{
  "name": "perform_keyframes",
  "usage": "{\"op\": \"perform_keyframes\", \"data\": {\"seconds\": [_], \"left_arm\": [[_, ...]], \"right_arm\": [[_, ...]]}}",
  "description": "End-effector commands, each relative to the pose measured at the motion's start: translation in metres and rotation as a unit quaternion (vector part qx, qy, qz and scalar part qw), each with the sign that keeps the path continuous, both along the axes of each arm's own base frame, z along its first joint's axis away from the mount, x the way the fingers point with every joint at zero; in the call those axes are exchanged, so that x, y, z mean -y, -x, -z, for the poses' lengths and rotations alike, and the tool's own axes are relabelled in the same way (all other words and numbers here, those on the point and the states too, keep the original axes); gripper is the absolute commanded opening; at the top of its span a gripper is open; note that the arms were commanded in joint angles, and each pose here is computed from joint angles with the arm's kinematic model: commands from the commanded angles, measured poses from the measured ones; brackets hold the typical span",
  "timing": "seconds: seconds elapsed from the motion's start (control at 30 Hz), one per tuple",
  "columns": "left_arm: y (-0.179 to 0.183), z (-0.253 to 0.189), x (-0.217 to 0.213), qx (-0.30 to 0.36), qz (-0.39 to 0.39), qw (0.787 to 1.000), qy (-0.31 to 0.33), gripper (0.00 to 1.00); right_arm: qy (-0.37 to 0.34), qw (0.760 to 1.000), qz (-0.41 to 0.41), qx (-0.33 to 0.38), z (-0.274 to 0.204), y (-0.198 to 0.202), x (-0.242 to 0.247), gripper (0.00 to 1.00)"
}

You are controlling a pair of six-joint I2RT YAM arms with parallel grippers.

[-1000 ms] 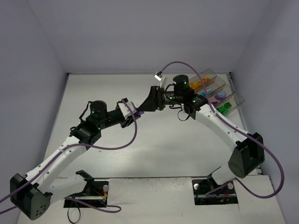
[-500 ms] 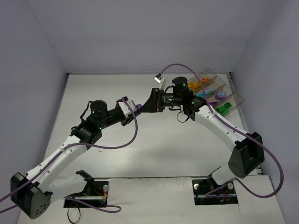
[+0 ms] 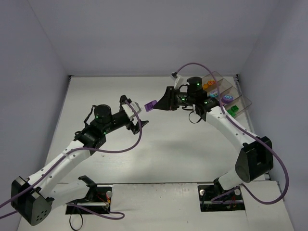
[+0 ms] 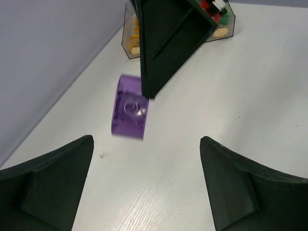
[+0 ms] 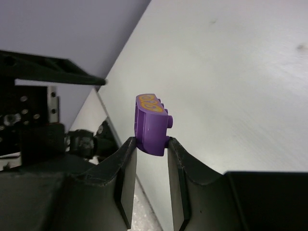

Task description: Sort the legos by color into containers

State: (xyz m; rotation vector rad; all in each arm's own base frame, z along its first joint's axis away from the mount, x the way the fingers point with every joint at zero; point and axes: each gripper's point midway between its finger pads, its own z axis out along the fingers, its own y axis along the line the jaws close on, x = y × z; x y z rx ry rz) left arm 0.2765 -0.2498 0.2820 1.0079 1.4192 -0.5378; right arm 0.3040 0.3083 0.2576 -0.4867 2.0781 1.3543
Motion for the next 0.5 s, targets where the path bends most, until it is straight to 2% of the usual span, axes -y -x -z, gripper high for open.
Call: {"op": "perform_keyframes", "data": {"seconds": [0.0, 0.07, 0.1, 0.2, 0.23, 0.27, 0.33, 0.37, 0.4, 0.47], "left_arm": [[-0.004, -0.027, -0.004, 0.027, -0.027, 0.998, 0.041, 0.85], [-0.006, -0.024, -0.010, 0.018, -0.047, 0.998, 0.047, 0.85], [-0.010, -0.014, -0.018, -0.006, -0.080, 0.995, 0.051, 0.85], [-0.010, -0.007, -0.025, -0.038, -0.108, 0.992, 0.061, 0.85], [-0.014, -0.001, -0.033, -0.049, -0.136, 0.987, 0.063, 0.85], [-0.014, 0.000, -0.038, -0.058, -0.153, 0.984, 0.071, 0.85], [-0.014, 0.012, -0.049, -0.092, -0.193, 0.974, 0.078, 0.85], [-0.012, 0.013, -0.054, -0.096, -0.202, 0.971, 0.083, 0.85], [-0.009, 0.019, -0.058, -0.104, -0.210, 0.969, 0.077, 0.85], [-0.005, 0.024, -0.067, -0.106, -0.225, 0.965, 0.077, 0.85]], "right_arm": [[0.026, 0.995, 0.079, 0.055, -0.007, -0.036, 0.042, 0.00], [0.064, 0.985, 0.143, 0.072, -0.001, -0.063, 0.080, 0.00], [0.115, 0.970, 0.206, 0.059, 0.015, -0.078, 0.116, 0.00], [0.171, 0.934, 0.310, 0.056, 0.026, -0.102, 0.173, 0.00], [0.189, 0.918, 0.344, 0.054, 0.030, -0.109, 0.192, 0.00], [0.223, 0.884, 0.408, 0.051, 0.036, -0.118, 0.230, 0.00], [0.255, 0.850, 0.459, 0.042, 0.044, -0.125, 0.263, 0.00], [0.274, 0.822, 0.498, 0.038, 0.048, -0.129, 0.290, 0.00], [0.283, 0.808, 0.515, 0.036, 0.048, -0.131, 0.304, 0.00], [0.293, 0.801, 0.522, 0.023, 0.058, -0.139, 0.316, 0.00]]}}
